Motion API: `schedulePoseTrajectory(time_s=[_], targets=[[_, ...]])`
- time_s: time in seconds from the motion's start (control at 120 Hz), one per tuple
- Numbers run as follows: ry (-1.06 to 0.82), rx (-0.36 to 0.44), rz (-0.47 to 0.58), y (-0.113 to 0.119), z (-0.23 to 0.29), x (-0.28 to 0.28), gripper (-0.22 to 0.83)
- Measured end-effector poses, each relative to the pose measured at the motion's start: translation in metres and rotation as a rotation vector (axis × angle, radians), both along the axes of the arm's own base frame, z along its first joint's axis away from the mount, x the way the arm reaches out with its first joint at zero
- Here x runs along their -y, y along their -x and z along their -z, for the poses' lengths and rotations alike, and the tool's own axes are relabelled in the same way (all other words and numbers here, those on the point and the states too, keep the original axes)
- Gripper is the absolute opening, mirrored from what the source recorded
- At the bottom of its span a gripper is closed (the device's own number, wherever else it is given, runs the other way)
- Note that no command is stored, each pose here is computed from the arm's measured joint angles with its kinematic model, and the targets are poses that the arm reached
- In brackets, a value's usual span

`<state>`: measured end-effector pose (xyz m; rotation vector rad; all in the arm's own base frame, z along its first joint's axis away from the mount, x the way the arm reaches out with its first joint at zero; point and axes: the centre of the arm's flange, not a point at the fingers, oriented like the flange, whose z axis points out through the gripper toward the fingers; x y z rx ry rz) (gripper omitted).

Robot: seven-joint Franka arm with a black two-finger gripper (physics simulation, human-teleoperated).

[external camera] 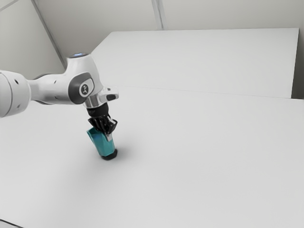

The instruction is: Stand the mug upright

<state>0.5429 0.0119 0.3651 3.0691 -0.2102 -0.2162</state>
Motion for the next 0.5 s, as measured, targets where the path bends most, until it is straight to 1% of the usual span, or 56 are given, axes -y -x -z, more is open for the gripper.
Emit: schedulePoseTrajectory(time_s=[0.458,0.5], targets=[[-0.012,-0.033,-0.064,0.0,0.012,0.006,-0.17],[-0.012,-0.035,-0.068,0.0,0.012,0.006,-0.15]])
